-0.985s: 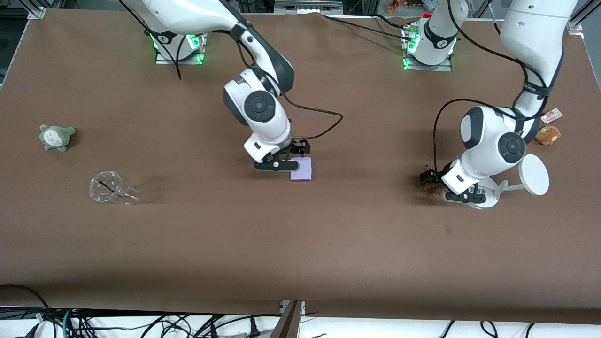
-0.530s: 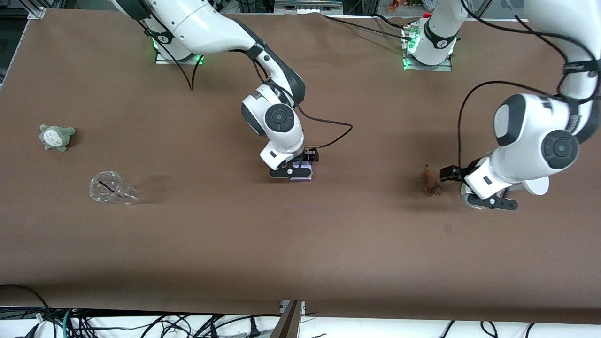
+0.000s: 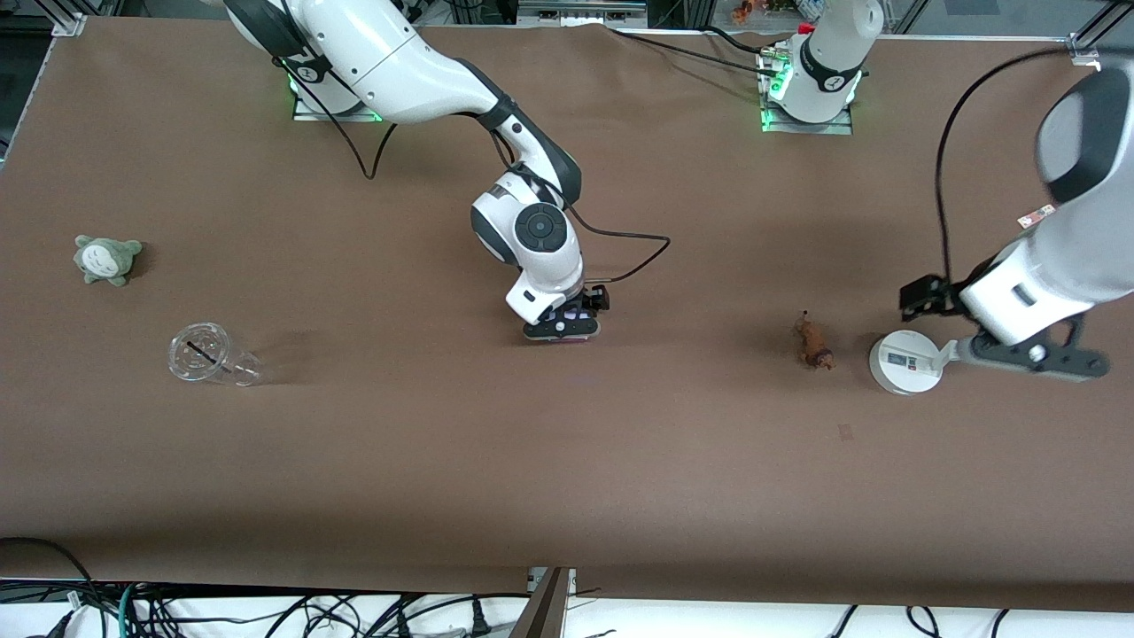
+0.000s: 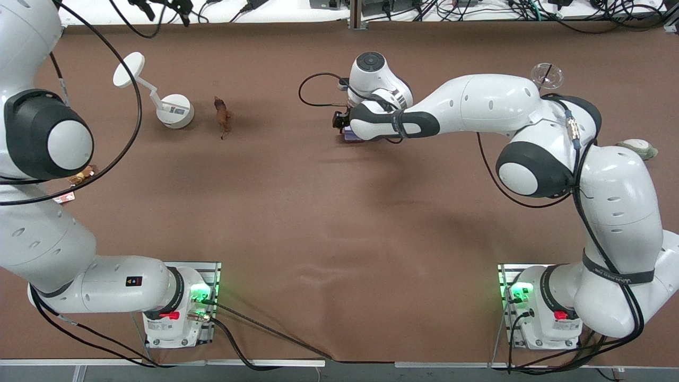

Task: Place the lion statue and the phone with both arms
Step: 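Set the lion beside the lamp while the right gripper grasps the phone, then carry the phone with the right gripper toward the glass cup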

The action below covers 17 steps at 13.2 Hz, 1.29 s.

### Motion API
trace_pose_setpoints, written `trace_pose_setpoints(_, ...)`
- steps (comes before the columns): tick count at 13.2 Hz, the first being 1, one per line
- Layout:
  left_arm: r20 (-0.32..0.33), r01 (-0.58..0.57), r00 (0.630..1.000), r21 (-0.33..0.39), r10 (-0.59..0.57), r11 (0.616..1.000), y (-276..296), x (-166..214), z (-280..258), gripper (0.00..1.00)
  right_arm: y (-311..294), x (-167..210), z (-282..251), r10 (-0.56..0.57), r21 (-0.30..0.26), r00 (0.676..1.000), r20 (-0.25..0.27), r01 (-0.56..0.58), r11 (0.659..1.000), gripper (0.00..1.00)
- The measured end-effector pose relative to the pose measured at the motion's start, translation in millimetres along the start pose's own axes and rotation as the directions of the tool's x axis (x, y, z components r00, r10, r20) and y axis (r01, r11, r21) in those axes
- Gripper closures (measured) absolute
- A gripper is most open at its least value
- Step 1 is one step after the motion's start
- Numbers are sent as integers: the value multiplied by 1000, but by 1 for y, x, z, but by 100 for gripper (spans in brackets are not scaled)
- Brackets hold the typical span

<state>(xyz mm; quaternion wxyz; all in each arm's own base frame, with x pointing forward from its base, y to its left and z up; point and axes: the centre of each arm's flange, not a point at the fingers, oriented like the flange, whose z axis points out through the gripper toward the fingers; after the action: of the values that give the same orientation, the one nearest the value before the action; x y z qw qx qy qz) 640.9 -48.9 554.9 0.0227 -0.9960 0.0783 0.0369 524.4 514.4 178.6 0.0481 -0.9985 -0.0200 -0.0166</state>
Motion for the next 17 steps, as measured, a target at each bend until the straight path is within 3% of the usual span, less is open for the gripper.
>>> trace_pose_setpoints(4,-8,58,998,-15,-58,998,-12,-23,-34,0,3,2,2,2,-7,1000,-3,-2,1000,0)
trace_pose_setpoints(6,-63,64,996,-6,-64,998,-13,-31,-34,0,5,4,2,4,-9,1000,-5,-4,1000,0)
trace_pose_setpoints(8,-91,62,994,7,-62,998,-7,-59,-22,0,5,4,1,0,-11,1000,-9,0,1000,17)
trace_pose_setpoints(12,-68,57,996,14,-56,998,0,-92,-14,0,7,11,-4,-6,-20,1000,-28,5,1000,17)
trace_pose_setpoints(17,-56,56,997,13,-55,998,1,-91,-10,0,36,45,-91,54,-88,999,-9,-55,995,17)
